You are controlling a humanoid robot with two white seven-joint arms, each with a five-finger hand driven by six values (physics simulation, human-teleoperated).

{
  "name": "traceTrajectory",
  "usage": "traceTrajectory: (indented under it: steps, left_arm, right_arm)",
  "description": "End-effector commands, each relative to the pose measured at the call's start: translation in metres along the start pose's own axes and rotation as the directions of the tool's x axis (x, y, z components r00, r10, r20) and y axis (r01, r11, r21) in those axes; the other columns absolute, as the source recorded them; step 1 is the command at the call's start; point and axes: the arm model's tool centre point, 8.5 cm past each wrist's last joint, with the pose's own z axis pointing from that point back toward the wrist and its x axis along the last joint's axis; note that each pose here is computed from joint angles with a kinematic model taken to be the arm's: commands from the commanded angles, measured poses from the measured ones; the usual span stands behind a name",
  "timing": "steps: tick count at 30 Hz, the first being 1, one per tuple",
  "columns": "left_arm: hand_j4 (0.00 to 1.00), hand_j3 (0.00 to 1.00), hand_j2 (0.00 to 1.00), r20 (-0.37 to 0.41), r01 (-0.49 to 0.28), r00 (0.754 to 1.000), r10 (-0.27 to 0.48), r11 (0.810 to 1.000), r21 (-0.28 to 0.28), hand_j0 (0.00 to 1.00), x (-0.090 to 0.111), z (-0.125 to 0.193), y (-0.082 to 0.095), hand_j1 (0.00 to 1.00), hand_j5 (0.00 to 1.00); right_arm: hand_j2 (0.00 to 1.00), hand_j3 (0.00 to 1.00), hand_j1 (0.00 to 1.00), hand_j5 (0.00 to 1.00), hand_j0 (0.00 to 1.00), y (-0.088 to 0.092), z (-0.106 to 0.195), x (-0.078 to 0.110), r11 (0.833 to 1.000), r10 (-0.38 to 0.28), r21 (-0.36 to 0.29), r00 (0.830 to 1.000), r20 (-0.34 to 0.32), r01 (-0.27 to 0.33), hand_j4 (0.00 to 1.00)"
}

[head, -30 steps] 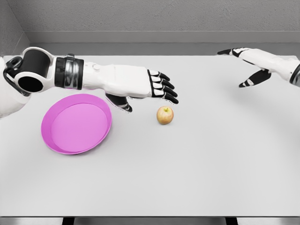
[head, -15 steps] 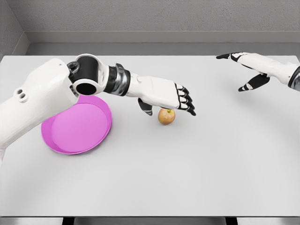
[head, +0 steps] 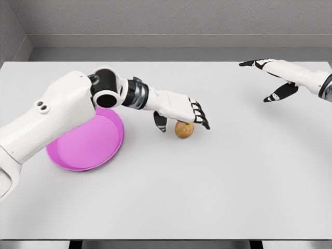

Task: Put the apple on the plate with both arms

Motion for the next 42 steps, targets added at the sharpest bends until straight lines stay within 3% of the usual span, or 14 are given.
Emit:
traceTrajectory:
  steps: [1, 15, 19, 23, 42]
  left_arm:
    - [1.0, 1.0, 1.0, 0.004, -0.006, 1.0, 0.006, 1.0, -0.011, 1.0, 0.001, -0.003, -0.004, 1.0, 1.0]
    - [1.0, 1.0, 1.0, -0.023, -0.024, 0.999, 0.023, 0.999, -0.04, 1.0, -0.008, -0.013, -0.01, 1.0, 1.0]
    - [0.88, 0.88, 0.88, -0.031, -0.009, 0.999, 0.007, 0.999, -0.053, 0.88, -0.009, -0.014, -0.011, 0.88, 0.88]
    - [0.84, 0.84, 0.84, -0.03, -0.008, 1.0, 0.006, 0.999, -0.052, 0.84, -0.008, -0.014, -0.01, 0.84, 0.84]
    - [0.84, 0.84, 0.84, -0.028, 0.022, 0.999, -0.024, 0.996, -0.09, 0.84, -0.004, -0.024, -0.014, 0.84, 0.84]
  right_arm:
    - [1.0, 1.0, 1.0, 1.0, 1.0, -0.001, 0.0, 0.0, 1.0, -0.005, -0.006, 1.0, 0.002, 0.005, 1.0]
    - [1.0, 1.0, 1.0, 1.0, 1.0, 0.0, 0.001, 0.0, 1.0, -0.007, -0.004, 1.0, 0.0, 0.007, 1.0]
    - [1.0, 1.0, 1.0, 1.0, 1.0, 0.003, 0.001, -0.001, 1.0, -0.01, 0.0, 1.0, 0.0, 0.01, 1.0]
    - [1.0, 1.0, 1.0, 1.0, 1.0, 0.004, 0.001, -0.001, 1.0, -0.011, 0.001, 1.0, 0.0, 0.011, 1.0]
    - [1.0, 1.0, 1.0, 1.0, 1.0, 0.004, 0.001, -0.001, 1.0, -0.011, 0.001, 1.0, 0.0, 0.011, 1.0]
